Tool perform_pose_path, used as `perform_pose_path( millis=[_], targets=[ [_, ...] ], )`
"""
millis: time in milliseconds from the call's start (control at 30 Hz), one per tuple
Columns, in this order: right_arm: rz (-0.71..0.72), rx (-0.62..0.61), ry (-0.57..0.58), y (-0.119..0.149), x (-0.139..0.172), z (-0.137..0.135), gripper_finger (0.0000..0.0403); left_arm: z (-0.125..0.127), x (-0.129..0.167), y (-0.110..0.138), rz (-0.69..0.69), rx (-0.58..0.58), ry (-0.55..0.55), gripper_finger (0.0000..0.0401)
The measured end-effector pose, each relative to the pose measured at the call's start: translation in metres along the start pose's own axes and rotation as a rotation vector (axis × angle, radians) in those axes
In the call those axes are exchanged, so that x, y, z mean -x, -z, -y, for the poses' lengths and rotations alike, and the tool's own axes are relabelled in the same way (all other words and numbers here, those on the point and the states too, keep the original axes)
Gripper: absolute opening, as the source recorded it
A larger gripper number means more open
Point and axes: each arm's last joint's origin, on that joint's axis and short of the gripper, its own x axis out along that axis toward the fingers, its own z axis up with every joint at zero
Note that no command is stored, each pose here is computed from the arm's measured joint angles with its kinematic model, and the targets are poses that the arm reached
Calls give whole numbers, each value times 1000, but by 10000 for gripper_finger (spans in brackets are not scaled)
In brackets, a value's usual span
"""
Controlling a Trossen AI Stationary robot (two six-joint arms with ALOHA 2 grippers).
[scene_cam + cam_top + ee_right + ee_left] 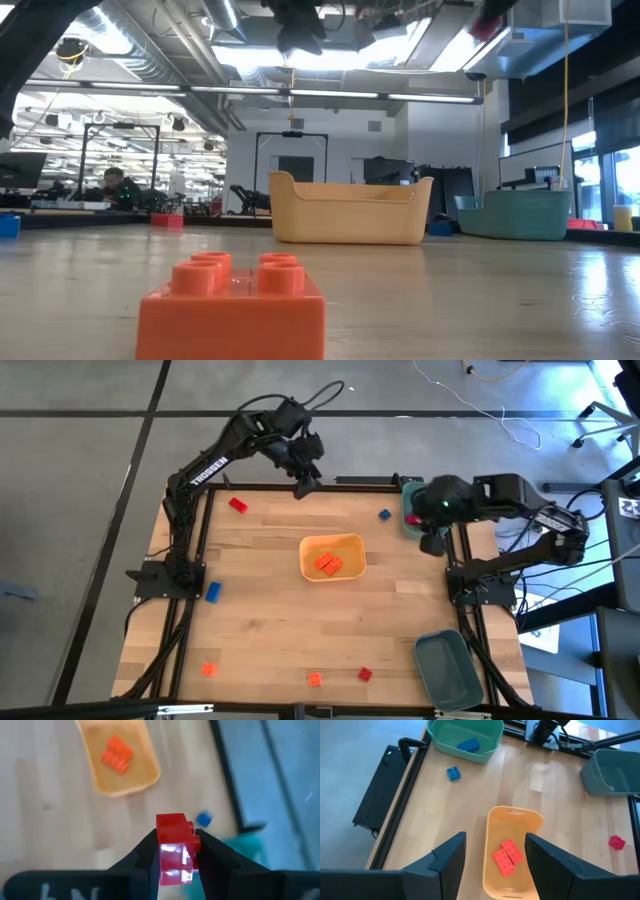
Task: Sort & place blocks by color
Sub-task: Put the red game piece into the gray bin
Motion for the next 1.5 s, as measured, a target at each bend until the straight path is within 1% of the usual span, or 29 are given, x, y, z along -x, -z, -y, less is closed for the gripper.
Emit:
perform_pose_path(
  millis=[100,167,267,300,433,500,633,700,800,900,967,1033,1200,1367,1500],
  targets=[
    [-84,-89,-34,13,6,-8,98,4,-2,-1,-2,-7,9,194],
    [-116,-131,-72,18,7,-14,98,6,-2,-1,-3,-11,12,194],
    [-141,-187,-215,23,7,-26,98,9,-3,-1,-4,-33,17,194],
    [-157,-207,-243,25,6,-30,98,10,-4,-1,-5,-43,20,194],
    [-262,-282,-243,34,-10,-45,98,14,-5,-1,-6,-90,32,194],
    [-338,-340,-240,42,-21,-55,97,15,-5,-1,-14,-106,38,194],
    [-509,-438,-287,59,-43,-80,97,16,-5,4,-62,-133,49,194],
    [-565,-469,-312,66,-52,-94,97,16,-5,7,-91,-148,56,194],
    [-599,-523,-370,75,-63,-118,97,17,-5,10,-117,-171,66,194],
    [-576,-558,-438,82,-70,-143,97,17,-5,11,-126,-188,70,194],
    [-583,-589,-463,89,-72,-157,97,17,-5,11,-126,-188,71,194],
    [-618,-621,-455,98,-73,-169,97,16,-5,11,-125,-188,72,194],
    [-727,-675,-389,124,-70,-189,97,17,-5,11,-125,-189,74,194],
    [-780,-735,-272,146,-79,-198,97,17,-5,11,-125,-189,73,194],
    [-795,-751,-242,161,-92,-203,98,17,-5,11,-124,-189,73,194]
  ],
)
